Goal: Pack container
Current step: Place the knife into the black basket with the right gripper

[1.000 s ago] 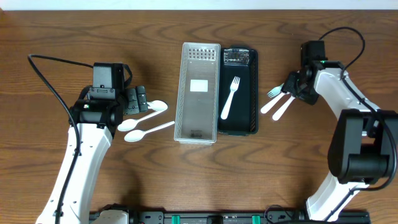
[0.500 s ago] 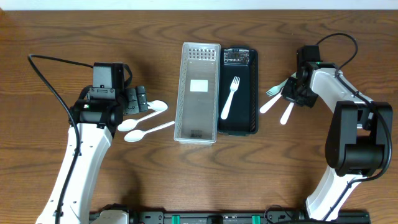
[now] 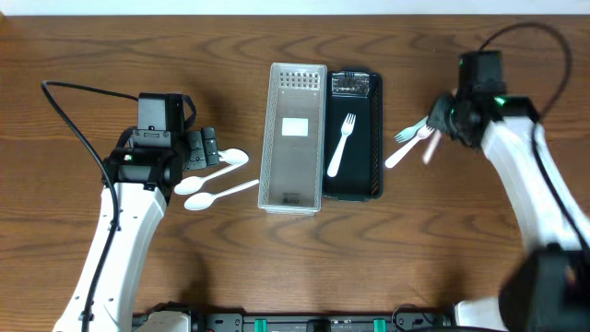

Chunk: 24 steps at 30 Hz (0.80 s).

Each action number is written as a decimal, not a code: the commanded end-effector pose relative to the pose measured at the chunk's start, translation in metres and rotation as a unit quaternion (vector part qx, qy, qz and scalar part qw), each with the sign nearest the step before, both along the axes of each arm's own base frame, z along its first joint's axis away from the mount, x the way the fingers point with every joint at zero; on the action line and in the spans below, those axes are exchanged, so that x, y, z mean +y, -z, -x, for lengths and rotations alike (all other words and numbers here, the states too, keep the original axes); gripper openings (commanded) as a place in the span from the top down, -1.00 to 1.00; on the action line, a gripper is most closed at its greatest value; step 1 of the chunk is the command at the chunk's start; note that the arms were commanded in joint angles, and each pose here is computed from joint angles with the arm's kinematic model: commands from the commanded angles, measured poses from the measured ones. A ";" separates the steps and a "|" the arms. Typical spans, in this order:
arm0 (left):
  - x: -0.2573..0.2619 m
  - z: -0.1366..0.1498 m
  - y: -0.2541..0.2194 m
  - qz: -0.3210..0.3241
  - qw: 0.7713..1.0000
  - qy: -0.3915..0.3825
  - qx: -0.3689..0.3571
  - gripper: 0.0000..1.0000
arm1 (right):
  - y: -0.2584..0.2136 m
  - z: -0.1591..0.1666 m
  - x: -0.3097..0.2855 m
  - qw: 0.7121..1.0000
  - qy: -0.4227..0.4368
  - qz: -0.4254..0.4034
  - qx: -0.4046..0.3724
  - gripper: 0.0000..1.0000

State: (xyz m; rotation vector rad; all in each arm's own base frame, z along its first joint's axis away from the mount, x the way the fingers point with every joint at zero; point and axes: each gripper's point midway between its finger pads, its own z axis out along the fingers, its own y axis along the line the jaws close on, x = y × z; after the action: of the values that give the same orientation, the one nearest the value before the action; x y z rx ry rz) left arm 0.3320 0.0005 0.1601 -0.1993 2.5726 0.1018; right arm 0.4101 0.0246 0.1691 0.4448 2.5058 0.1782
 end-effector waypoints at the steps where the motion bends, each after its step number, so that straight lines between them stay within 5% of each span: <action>1: 0.001 -0.003 -0.006 -0.001 1.000 0.006 -0.005 -0.96 | -0.031 0.004 0.061 0.993 -0.103 -0.043 -0.046 0.98; 8: 0.001 -0.003 -0.006 -0.001 1.000 0.006 -0.005 -0.96 | 0.034 0.011 0.145 0.984 -0.174 -0.023 0.020 0.97; 13: 0.001 -0.003 -0.006 -0.001 1.000 0.006 -0.005 -0.96 | 0.079 0.013 0.173 0.977 -0.203 -0.014 0.058 0.64; 18: 0.001 -0.003 -0.006 -0.001 1.000 0.006 -0.005 -0.96 | 0.044 -0.003 0.160 0.982 -0.187 -0.005 0.015 -0.09; 24: 0.001 -0.003 -0.006 -0.001 1.000 0.006 -0.005 -0.96 | -0.001 -0.019 0.072 0.998 -0.043 0.026 -0.028 -0.21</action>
State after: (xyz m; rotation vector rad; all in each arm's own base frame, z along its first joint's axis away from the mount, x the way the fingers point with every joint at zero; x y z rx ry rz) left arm 0.3320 0.0005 0.1601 -0.1993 2.5726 0.1018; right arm 0.4125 0.1514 0.1271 0.0911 2.6054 0.2693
